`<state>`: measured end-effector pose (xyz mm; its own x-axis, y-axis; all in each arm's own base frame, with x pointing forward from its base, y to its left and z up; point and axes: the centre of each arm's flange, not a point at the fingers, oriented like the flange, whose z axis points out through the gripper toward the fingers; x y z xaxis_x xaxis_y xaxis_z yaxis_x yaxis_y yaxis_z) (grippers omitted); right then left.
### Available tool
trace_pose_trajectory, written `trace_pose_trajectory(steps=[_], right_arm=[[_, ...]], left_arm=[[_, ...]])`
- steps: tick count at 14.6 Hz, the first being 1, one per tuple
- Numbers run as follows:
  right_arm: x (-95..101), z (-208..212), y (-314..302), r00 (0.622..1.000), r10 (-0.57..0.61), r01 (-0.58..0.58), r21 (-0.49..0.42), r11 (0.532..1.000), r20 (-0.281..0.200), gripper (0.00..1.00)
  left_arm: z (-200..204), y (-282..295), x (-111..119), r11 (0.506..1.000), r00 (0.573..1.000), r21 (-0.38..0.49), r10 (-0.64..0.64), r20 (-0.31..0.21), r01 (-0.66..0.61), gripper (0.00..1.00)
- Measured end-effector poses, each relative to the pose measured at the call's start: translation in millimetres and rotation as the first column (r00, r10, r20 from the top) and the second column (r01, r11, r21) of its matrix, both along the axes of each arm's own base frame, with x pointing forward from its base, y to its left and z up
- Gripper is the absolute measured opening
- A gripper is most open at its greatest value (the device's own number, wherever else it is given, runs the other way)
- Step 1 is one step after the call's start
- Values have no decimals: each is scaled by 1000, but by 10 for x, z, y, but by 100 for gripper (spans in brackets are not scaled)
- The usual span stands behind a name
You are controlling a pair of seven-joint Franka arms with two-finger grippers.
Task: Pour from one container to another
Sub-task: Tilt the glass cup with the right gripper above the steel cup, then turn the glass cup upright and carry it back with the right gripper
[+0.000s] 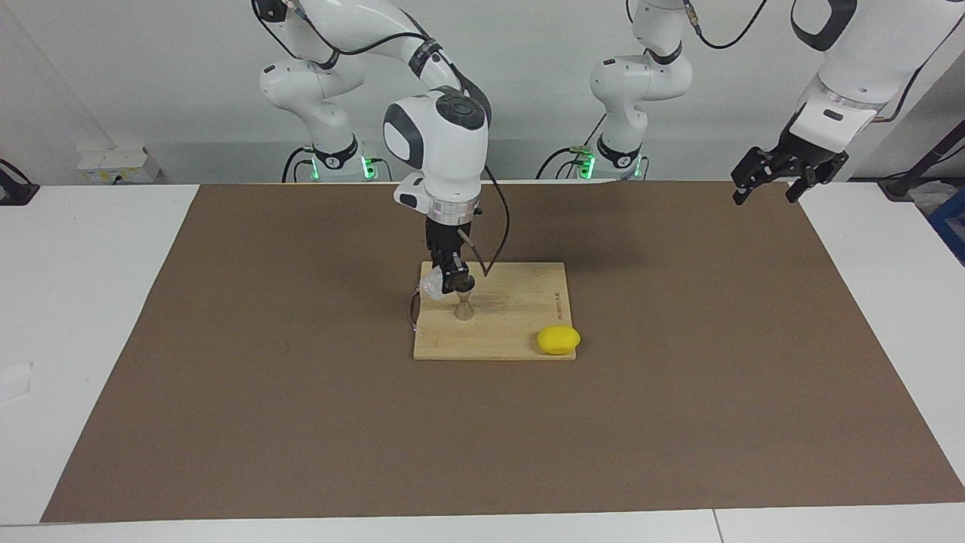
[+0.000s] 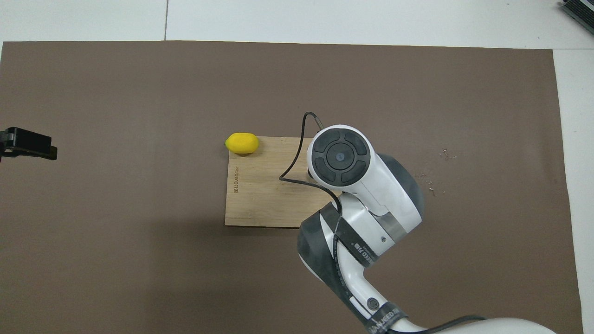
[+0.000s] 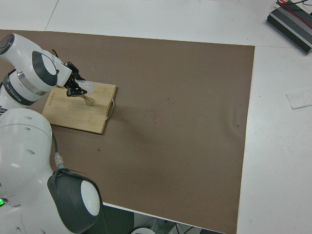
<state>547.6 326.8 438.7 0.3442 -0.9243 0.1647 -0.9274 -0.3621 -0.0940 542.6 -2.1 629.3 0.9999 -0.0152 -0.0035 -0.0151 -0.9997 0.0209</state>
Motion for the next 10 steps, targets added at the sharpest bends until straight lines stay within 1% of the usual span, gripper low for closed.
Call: trace_pose_trajectory(steps=[6, 10], right_arm=[[90, -12, -168, 991, -101, 112, 127, 986, -88, 50], [226, -28, -409, 976, -159, 189, 212, 959, -149, 50]], left_arm=[[1, 0, 0, 1000, 1000, 0, 0, 1, 0, 100], [3, 1, 0, 1000, 1000, 0, 0, 1, 0, 100]])
